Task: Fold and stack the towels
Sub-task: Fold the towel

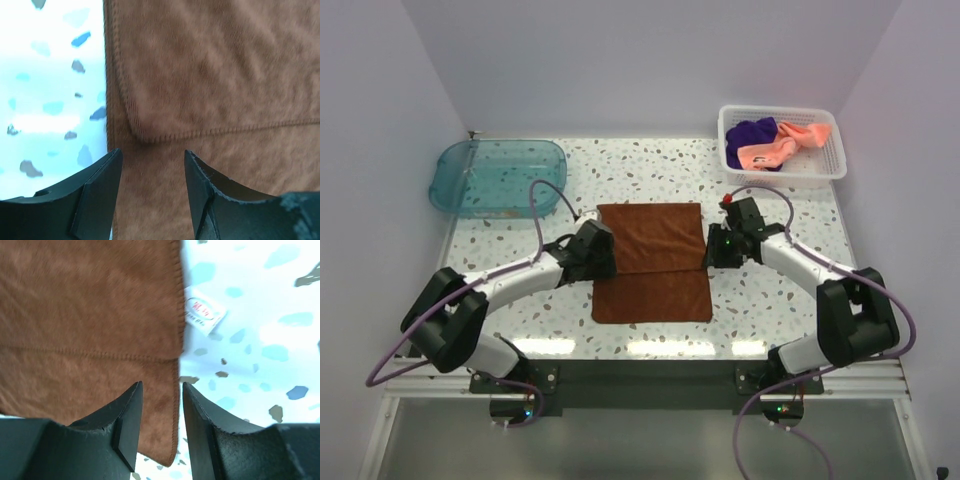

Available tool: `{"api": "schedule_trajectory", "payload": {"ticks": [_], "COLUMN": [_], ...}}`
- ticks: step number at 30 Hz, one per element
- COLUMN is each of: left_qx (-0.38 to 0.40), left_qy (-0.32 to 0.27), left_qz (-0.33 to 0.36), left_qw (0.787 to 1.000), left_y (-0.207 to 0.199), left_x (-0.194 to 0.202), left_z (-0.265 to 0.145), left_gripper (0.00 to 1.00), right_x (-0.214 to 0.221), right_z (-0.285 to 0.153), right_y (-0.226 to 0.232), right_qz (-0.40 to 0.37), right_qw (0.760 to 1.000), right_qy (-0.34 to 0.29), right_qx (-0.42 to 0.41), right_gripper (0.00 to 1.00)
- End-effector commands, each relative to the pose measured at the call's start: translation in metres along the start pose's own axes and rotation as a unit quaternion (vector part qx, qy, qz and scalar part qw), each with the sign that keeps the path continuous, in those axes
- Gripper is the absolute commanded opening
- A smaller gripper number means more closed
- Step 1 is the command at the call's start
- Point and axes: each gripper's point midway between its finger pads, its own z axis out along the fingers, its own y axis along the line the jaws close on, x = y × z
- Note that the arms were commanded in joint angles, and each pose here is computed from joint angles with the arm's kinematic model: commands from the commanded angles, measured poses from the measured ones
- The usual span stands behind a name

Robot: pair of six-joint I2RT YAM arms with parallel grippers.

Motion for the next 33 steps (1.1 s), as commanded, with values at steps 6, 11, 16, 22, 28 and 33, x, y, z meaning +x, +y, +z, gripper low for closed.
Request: {"api": "schedule_trajectory", "payload": {"ticks": [6,11,16,22,28,33], "left_qx": [0.005,0.002,-0.002,-0.008,-0.009,-0.018], "left_qy": [-0.034,-0.025,-0.022,-0.023,-0.021,-0.026], "left_qz": [-0.003,0.004,0.01,0.013,0.013,0.013], "left_qw": [0.999,1.0,1.0,1.0,1.0,0.999], "left_y": [-0.011,-0.009,-0.008,-0.008,-0.01,-0.006], "left_x": [-0.035,-0.033,-0.032,-0.034,-0.037,-0.041], "left_z": [0.018,0.026,0.031,0.034,0.032,0.021], "left_gripper": [0.57,0.57,0.52,0.46,0.44,0.5], "right_x": [-0.037,-0.036,-0.034,-0.037,-0.038,-0.041], "right_z": [0.015,0.033,0.039,0.036,0.035,0.03], "right_y": [0.004,-0.005,-0.006,-0.003,-0.001,0.001], "right_qz": [0.039,0.049,0.049,0.042,0.036,0.032], "right_qw": [0.998,0.998,0.998,0.998,0.998,0.998], "right_qy": [-0.046,-0.039,-0.039,-0.044,-0.043,-0.048], "right_qx": [-0.012,-0.002,-0.005,-0.014,-0.017,-0.021], "right_gripper": [0.42,0.42,0.4,0.32,0.24,0.14]}}
